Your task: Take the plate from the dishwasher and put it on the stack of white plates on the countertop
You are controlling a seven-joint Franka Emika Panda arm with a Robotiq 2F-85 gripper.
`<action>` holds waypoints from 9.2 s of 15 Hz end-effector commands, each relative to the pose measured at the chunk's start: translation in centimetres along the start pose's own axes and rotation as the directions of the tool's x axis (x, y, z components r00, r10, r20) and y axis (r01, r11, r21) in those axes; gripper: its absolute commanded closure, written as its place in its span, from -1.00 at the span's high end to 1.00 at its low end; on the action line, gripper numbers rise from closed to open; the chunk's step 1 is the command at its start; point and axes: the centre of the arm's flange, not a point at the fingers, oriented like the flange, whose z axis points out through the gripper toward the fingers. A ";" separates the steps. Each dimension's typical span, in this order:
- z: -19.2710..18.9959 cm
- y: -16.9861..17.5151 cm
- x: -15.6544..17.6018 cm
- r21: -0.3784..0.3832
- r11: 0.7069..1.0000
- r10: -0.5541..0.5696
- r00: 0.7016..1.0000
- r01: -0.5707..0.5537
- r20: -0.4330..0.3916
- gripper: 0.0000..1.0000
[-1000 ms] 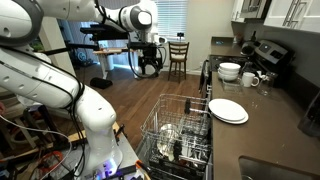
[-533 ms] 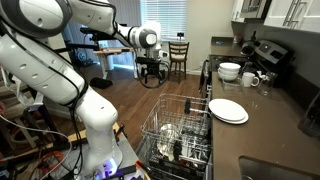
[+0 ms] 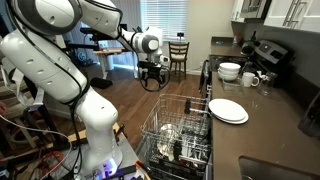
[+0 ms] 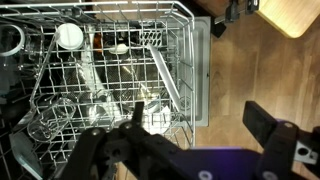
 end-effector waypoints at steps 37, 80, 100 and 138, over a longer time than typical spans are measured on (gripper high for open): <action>25.4 3.7 8.3 0.168 0.861 -0.487 0.873 0.480 0.003 0.20; 24.5 7.0 8.2 0.435 0.782 -0.459 0.885 0.445 -0.080 -0.95; 18.0 5.9 6.8 0.487 0.772 -0.414 0.904 0.409 -0.104 -0.95; 15.1 3.9 7.6 -0.184 0.960 -0.206 0.978 0.210 0.039 -0.97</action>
